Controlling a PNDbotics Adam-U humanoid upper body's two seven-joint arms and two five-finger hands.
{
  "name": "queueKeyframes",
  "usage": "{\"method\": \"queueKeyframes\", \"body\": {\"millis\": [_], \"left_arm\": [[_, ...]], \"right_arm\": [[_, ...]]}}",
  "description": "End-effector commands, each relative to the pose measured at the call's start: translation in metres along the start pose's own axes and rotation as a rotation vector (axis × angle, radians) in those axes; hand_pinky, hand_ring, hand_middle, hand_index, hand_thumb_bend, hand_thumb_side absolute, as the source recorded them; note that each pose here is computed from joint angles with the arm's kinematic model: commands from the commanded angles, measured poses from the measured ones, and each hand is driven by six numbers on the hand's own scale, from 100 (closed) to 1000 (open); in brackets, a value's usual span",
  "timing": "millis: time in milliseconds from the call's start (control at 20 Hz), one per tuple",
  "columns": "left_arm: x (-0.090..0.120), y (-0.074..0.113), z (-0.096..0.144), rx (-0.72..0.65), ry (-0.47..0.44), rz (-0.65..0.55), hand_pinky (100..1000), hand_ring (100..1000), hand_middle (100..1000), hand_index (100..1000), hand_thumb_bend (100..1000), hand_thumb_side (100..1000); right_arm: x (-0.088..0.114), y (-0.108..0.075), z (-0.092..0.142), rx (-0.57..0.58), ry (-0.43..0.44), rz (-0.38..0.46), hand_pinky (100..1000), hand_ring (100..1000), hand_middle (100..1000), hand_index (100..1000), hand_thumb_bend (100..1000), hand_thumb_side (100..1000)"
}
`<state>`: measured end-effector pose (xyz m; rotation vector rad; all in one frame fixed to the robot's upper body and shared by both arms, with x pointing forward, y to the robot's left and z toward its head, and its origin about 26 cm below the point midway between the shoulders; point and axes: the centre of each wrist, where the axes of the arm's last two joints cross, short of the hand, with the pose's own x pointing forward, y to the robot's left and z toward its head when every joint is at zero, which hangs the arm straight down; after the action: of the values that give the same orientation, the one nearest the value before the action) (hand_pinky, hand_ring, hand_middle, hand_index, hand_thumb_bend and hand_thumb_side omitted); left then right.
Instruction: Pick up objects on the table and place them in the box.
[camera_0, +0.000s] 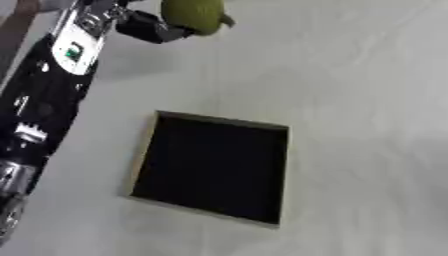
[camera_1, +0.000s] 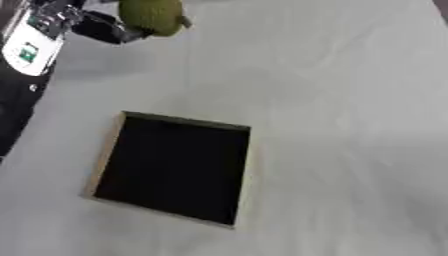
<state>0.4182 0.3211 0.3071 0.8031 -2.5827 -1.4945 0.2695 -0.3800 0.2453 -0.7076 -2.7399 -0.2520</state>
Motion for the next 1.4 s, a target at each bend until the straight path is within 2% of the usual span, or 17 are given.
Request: {"method": "queueKeyframes", "body": {"millis": [50, 150, 350, 400, 450, 600, 650, 900, 1150, 1400], "left_arm": [[0.014, 0.008, -0.015, 0.026, -0.068, -0.016, 539, 350, 501, 511, 514, 100], [0.024, 0.004, -0.022, 0.034, -0.101, -0.009, 539, 355, 501, 513, 539, 100], [0.040, -0.004, -0.032, 0.032, -0.156, 0.009, 531, 353, 503, 515, 508, 100], [0.044, -0.006, -0.034, 0.027, -0.165, 0.016, 530, 351, 504, 516, 618, 100], [0.046, -0.009, -0.035, 0.018, -0.174, 0.026, 531, 350, 506, 516, 466, 100], [0.053, -0.021, -0.038, -0.020, -0.200, 0.056, 533, 350, 509, 517, 430, 100], [0.055, -0.024, -0.039, -0.029, -0.205, 0.067, 532, 348, 510, 517, 390, 100], [0.063, -0.042, -0.041, -0.060, -0.207, 0.130, 531, 341, 512, 515, 303, 100], [0.072, -0.064, -0.036, -0.108, -0.191, 0.199, 528, 329, 518, 514, 126, 100], [0.082, -0.073, -0.033, -0.133, -0.185, 0.261, 522, 315, 518, 513, 100, 100]], "right_arm": [[0.005, -0.003, -0.005, -0.002, -0.025, 0.019, 821, 801, 692, 785, 100, 315], [0.004, -0.004, -0.003, -0.008, -0.014, 0.025, 822, 801, 691, 785, 100, 319], [0.003, -0.005, 0.001, -0.013, 0.002, 0.032, 822, 802, 691, 785, 100, 321], [0.003, -0.005, 0.002, -0.014, 0.005, 0.034, 822, 802, 691, 785, 100, 309], [0.003, -0.005, 0.003, -0.014, 0.008, 0.035, 822, 807, 691, 785, 100, 324], [0.002, -0.006, 0.005, -0.014, 0.019, 0.040, 822, 810, 691, 785, 100, 328], [0.002, -0.006, 0.006, -0.015, 0.022, 0.041, 822, 811, 691, 785, 100, 331], [0.001, -0.007, 0.008, -0.013, 0.034, 0.050, 822, 813, 691, 785, 100, 335], [0.001, -0.009, 0.011, -0.013, 0.047, 0.064, 822, 815, 692, 785, 100, 344], [0.001, -0.009, 0.012, -0.011, 0.057, 0.069, 822, 815, 692, 785, 100, 347]]}}
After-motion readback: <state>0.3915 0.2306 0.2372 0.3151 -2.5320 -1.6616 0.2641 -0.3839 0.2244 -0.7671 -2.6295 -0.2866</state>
